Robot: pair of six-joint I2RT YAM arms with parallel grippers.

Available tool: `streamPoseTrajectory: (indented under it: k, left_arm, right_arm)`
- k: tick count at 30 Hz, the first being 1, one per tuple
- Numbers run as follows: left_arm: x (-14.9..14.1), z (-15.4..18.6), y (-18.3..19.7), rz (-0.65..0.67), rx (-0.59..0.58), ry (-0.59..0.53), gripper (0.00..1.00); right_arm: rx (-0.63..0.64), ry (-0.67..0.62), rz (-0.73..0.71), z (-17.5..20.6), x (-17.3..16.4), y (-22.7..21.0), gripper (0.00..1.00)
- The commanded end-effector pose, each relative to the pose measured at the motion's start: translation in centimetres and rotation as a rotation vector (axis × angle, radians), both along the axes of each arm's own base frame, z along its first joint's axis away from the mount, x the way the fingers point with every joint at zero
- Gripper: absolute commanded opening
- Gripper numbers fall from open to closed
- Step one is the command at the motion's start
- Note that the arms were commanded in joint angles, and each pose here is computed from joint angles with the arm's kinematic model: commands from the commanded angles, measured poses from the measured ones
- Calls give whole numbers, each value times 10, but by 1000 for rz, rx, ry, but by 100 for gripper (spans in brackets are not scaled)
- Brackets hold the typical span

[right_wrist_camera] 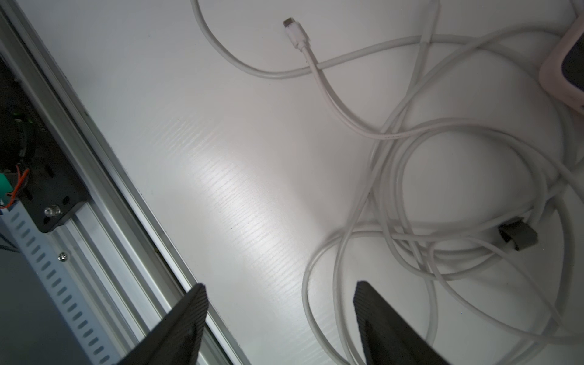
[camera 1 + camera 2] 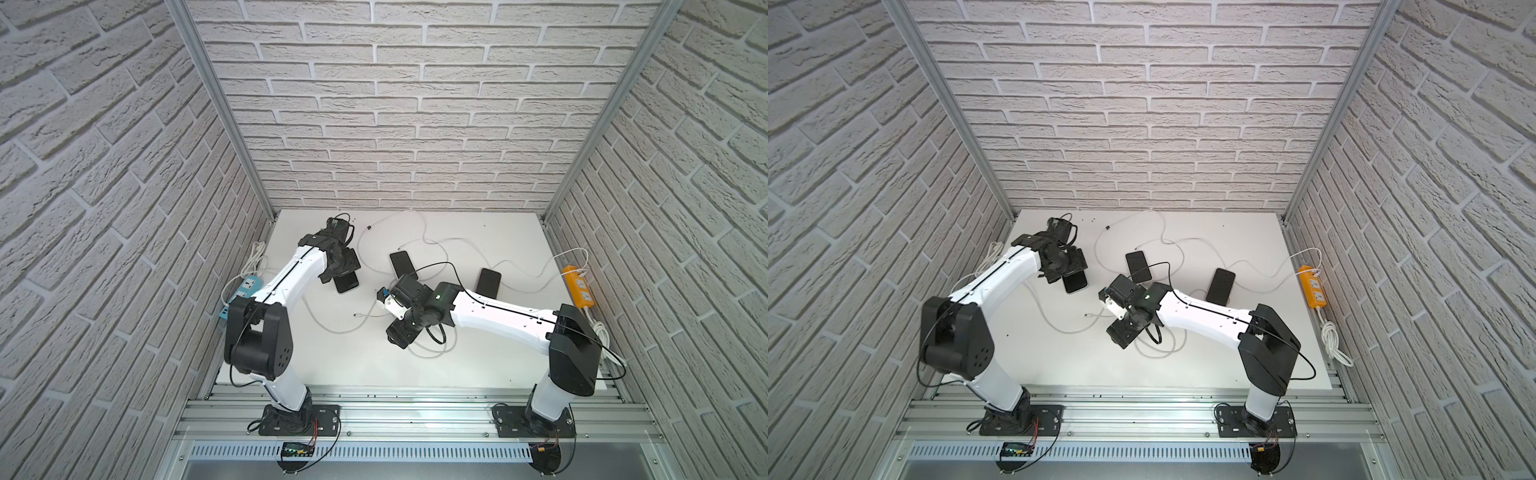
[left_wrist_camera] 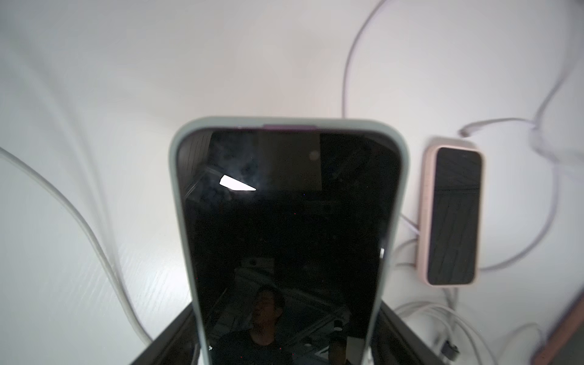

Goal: Plug the charging cable into the phone
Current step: Pick up the phone at the center of the board.

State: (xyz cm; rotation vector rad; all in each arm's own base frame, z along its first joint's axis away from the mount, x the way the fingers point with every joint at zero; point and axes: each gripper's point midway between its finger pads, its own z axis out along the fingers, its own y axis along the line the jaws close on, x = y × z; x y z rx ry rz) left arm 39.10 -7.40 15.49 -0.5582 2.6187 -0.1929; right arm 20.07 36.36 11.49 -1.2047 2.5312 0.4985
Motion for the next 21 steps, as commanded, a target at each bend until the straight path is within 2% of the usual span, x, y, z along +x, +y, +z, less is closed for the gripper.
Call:
streamPoseTrajectory:
  k: [1,7,12,17,21]
  left_arm:
    - [-7,10,-14,-63,-69,-37,0]
    - [-18,34,-36,-157,-135,-136,0]
    - [-32,30,-47,-204,-141,-156,0]
    - [-35,35,-52,-141,-218,-172,0]
    - [-36,43,-66,-152,-249,-187,0]
  right_arm:
    - [137,6,1,36,-2,15,75]
    - [256,15,-13,81,0,25,75]
    - [344,40,-64,113,11,28,73]
    - [356,70,-119,107,20,37,68]
    - [403,109,-145,102,26,54,65]
